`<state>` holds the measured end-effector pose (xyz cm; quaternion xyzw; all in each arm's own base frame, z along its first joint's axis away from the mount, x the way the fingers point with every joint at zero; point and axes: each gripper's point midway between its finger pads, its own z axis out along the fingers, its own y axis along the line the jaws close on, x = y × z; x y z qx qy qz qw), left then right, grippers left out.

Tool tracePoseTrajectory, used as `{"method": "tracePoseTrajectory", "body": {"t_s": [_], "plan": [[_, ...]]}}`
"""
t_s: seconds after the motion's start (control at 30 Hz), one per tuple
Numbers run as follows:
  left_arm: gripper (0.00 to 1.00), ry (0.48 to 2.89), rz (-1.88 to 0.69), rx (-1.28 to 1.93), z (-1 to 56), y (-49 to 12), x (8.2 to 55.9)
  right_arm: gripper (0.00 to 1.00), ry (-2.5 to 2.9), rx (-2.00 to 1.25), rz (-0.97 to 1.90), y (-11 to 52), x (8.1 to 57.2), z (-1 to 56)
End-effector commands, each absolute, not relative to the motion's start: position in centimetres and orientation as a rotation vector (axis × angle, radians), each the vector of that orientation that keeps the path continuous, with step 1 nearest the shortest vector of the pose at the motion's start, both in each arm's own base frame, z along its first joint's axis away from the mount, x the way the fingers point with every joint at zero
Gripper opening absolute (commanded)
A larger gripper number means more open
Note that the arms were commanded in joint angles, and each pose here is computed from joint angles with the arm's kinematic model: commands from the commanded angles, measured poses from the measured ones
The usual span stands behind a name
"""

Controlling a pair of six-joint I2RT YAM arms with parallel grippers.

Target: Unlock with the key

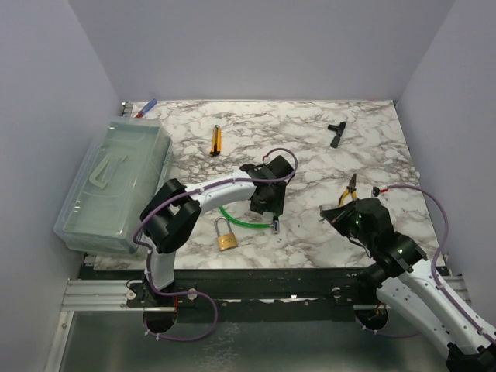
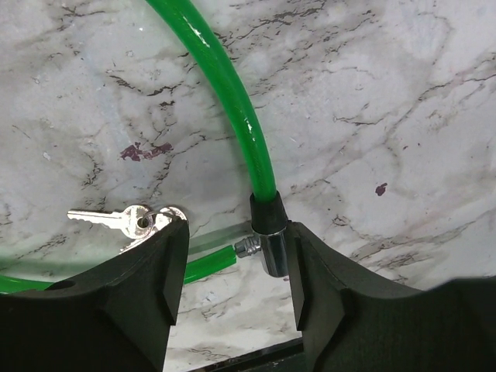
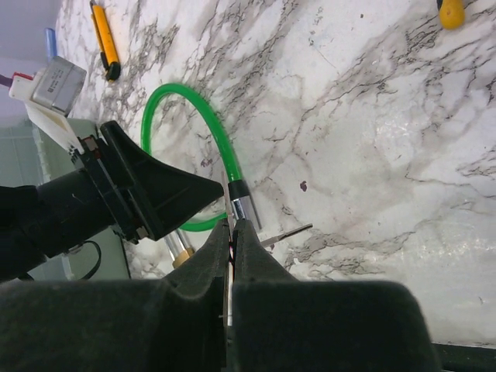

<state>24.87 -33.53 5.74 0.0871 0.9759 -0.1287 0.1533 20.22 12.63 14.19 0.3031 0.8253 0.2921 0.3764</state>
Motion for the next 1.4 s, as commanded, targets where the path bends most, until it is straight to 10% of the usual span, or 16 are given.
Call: {"method": "tracePoseTrajectory", "body": {"t_s": [0.0,0.77,1.03,1.37], "plan": [[0.57,2.784,-0.321,0.216,5.2,-34.0,25.4,0.00,2.063,0.814,0.730,11.8,20.4,15.2],[0.48,2.827,-0.212,0.125,1.5,-35.0,23.8,0.00,2.085,0.826,0.742,11.9,19.8,14.4],[0.00,2.867,-0.217,0.154,0.3,-35.5,23.3,0.00,2.078,0.832,0.739,11.6,19.5,14.4],[0.00,2.790,-0.406,0.025,4.8,-36.6,25.1,0.00,2.028,0.779,0.812,12.2,19.7,14.9]]}}
